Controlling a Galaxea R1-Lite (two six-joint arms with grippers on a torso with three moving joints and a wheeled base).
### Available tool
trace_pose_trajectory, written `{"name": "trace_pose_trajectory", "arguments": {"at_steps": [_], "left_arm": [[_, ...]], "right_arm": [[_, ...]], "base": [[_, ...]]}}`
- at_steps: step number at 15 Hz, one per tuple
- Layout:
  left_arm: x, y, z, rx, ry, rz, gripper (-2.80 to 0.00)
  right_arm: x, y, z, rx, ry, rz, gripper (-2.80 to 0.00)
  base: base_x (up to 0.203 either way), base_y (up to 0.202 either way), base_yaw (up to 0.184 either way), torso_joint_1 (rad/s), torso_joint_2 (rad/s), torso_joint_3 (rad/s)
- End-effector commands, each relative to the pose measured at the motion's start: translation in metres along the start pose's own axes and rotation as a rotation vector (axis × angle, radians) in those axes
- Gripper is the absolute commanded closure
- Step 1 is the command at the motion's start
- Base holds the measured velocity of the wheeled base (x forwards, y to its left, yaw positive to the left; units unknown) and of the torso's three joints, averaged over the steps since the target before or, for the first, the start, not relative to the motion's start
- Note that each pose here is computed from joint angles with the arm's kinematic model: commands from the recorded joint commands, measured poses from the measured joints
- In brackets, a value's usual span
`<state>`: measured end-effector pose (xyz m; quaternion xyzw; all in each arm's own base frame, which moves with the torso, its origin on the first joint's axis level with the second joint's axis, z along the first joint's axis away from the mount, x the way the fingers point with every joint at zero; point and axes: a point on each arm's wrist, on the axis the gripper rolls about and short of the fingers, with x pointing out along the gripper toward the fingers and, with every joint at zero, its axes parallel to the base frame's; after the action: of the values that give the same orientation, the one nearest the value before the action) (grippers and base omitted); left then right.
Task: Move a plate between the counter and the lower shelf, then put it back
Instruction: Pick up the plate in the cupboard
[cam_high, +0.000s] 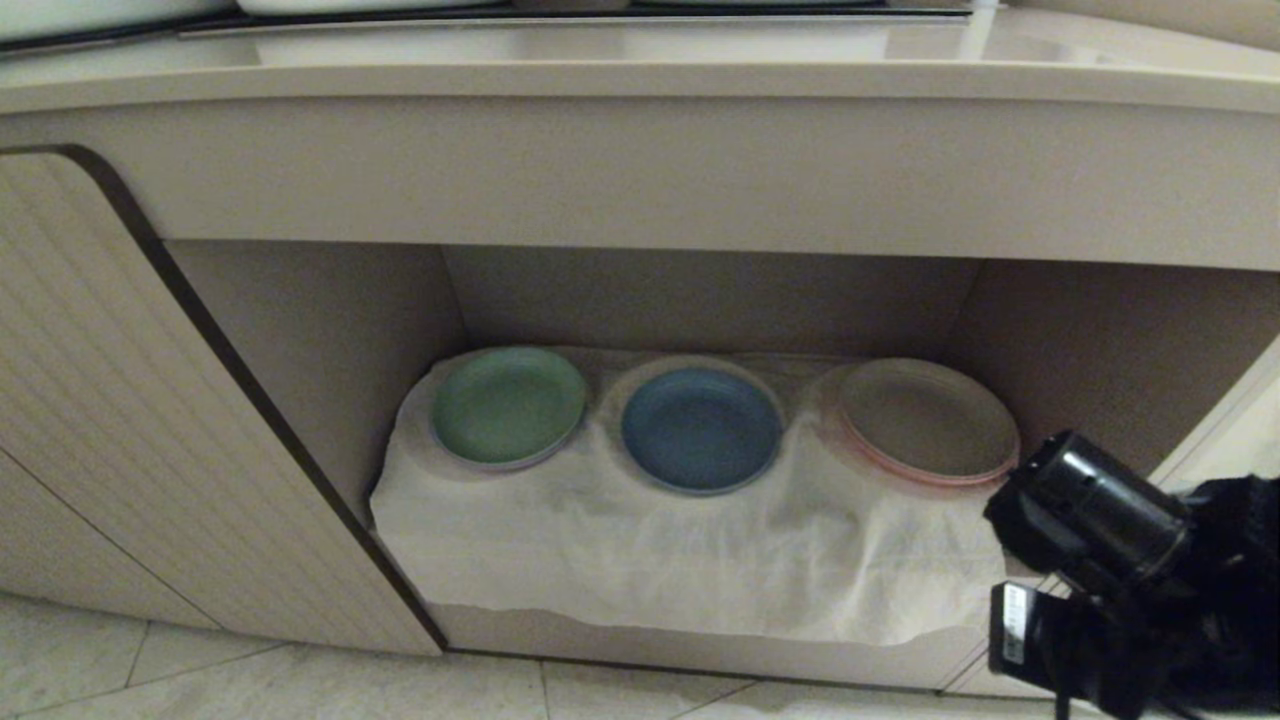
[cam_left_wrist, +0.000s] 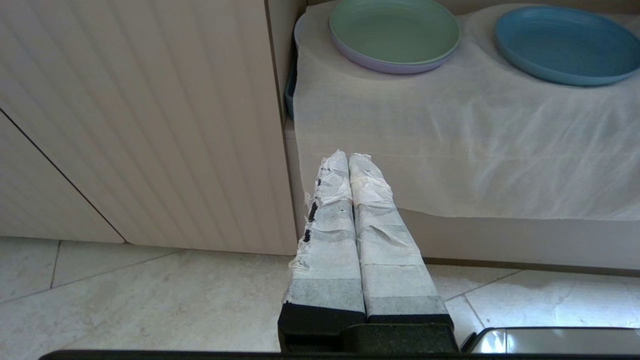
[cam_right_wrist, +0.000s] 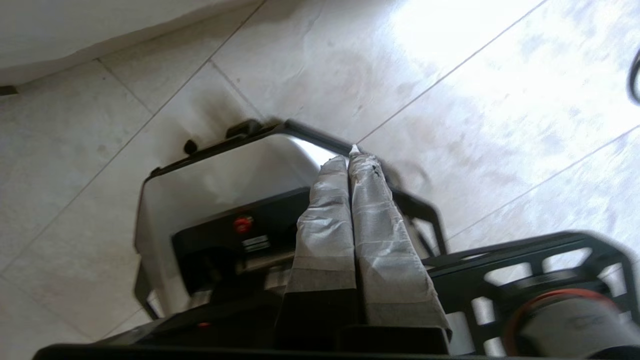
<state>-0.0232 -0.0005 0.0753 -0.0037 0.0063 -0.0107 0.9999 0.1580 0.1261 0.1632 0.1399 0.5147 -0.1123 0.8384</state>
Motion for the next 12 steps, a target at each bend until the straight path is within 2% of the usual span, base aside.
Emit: {"name": "trace_pose_trajectory", "arguments": {"at_steps": [1,6,9,12], "left_arm": [[0.0,0.0,0.0,0.0,0.0,0.0,0.0],[0.0,0.0,0.0,0.0,0.0,0.0,0.0],[0.0,0.0,0.0,0.0,0.0,0.0,0.0],[0.0,0.0,0.0,0.0,0.0,0.0,0.0]], "right_arm": [[-0.011,-0.028,0.007,-0.018,-0.052,0.019,0.0],[-0.021,-0.088,0.024,-0.186,-0.195,0.006,0.0],[-0.032,-0.119,0.026,-0.197,-0.266,0.04,0.0],[-0.049,-0.133,0.015,-0.18,-0.361,0.084,0.0]], "base": [[0.0,0.0,0.0,0.0,0.0,0.0],[0.0,0.0,0.0,0.0,0.0,0.0],[0.0,0.0,0.0,0.0,0.0,0.0],[0.0,0.0,0.0,0.0,0.0,0.0]]}}
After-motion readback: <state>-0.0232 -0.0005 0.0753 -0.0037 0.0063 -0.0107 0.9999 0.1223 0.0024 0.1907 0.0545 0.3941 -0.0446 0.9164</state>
